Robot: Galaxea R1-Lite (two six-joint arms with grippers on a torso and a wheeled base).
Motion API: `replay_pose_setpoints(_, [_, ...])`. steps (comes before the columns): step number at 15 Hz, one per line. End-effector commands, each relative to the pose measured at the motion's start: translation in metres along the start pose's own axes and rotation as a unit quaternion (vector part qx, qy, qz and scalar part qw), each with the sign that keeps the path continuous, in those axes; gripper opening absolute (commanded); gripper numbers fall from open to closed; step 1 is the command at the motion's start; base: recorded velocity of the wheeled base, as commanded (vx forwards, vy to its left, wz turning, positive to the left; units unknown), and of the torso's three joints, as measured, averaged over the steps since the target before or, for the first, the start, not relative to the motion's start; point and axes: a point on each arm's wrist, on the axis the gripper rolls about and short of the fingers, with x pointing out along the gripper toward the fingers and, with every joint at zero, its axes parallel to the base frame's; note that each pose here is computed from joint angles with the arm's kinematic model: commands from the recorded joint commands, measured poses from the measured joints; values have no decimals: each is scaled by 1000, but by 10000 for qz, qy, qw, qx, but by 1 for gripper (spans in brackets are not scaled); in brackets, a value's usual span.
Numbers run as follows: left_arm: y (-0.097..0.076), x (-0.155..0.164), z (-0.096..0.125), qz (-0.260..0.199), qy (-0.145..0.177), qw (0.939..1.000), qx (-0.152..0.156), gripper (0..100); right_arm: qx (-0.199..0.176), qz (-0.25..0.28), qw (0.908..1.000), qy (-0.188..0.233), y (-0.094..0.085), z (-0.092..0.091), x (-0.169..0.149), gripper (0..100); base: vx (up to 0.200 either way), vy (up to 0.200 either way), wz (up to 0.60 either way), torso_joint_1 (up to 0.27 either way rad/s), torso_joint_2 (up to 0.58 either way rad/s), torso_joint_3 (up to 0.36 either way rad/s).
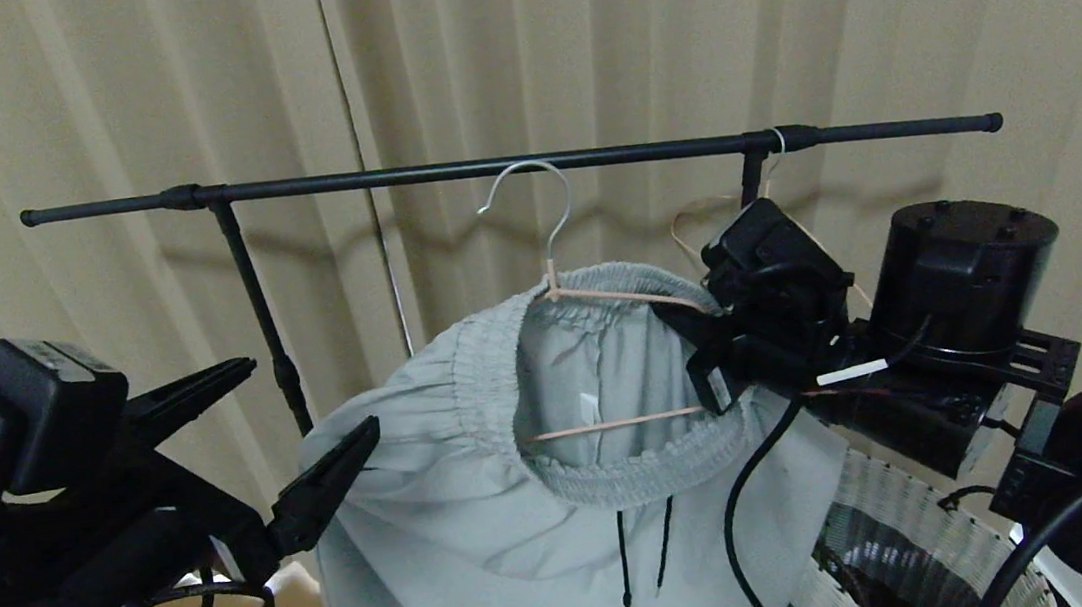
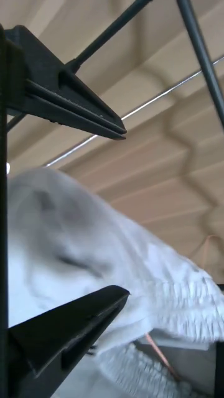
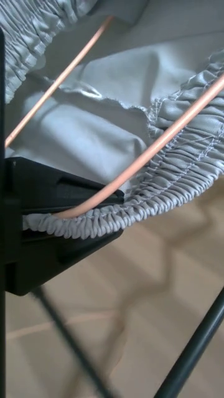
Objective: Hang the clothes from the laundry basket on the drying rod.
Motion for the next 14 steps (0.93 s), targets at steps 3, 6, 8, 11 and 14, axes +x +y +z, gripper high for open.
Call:
replay_pose_setpoints(3, [4, -12, -4, 152, 9, 9999, 6, 100, 46, -255, 9995, -154, -17, 8, -11, 0, 0, 0, 0, 0, 0, 0])
replay_pose_setpoints(6, [7, -19, -28, 308, 520, 9982, 33, 100, 67, -330, 9988, -345, -23, 19, -20, 0, 0, 0, 0, 0, 0, 0])
replay_pose_setpoints(8, [6, -20, -40, 317, 801, 9963, 52, 100, 76, -341, 9984, -447, -25, 25, -25, 0, 0, 0, 0, 0, 0, 0])
replay_pose_setpoints(11, [5, -13, -49, 240, 1085, 9937, 119, 100, 92, -345, 9977, -575, -28, 31, -35, 0, 0, 0, 0, 0, 0, 0])
replay_pose_setpoints(14, [8, -1, -52, 301, 1229, 9919, 117, 100, 101, -335, 9976, -595, -28, 31, -40, 0, 0, 0, 0, 0, 0, 0])
